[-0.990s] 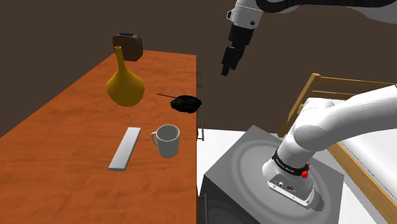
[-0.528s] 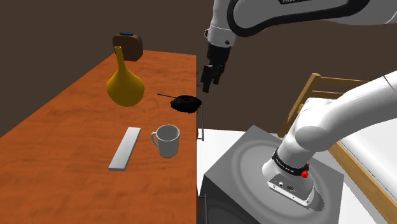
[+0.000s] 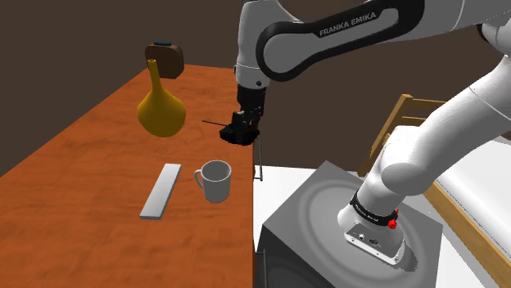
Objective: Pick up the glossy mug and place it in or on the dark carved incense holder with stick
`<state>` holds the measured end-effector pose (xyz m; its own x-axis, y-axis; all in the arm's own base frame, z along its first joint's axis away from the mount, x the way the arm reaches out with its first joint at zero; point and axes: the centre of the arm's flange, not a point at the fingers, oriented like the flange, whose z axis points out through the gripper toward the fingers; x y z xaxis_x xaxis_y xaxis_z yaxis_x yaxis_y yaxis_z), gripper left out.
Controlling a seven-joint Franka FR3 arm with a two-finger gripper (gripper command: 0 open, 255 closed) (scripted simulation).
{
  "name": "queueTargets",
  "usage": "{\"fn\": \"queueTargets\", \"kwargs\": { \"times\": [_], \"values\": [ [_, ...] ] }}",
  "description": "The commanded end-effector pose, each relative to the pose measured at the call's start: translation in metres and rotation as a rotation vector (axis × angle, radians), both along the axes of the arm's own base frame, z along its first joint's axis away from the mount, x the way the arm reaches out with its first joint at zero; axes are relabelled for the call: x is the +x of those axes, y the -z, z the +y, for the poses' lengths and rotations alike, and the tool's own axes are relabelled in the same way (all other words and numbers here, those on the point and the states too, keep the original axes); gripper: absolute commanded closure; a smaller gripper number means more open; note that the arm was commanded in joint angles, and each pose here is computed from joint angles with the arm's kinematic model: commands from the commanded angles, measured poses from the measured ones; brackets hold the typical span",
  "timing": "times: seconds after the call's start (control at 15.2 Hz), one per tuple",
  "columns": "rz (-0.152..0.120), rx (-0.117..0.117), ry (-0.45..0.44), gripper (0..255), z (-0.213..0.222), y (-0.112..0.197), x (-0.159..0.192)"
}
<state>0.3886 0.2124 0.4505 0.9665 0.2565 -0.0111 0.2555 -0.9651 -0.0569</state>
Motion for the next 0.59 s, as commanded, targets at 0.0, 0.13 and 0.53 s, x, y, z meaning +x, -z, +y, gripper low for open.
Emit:
{"fn": "queueTargets", "kwargs": {
  "times": [0.0, 0.13, 0.53],
  "values": [
    [0.012, 0.001, -0.009, 0, 0.023, 0.018, 0.008],
    [0.024, 0.0, -0.018, 0, 0.043, 0.034, 0.015],
    [0.042, -0.001, -0.034, 0, 0.077, 0.071, 0.023]
  ]
}}
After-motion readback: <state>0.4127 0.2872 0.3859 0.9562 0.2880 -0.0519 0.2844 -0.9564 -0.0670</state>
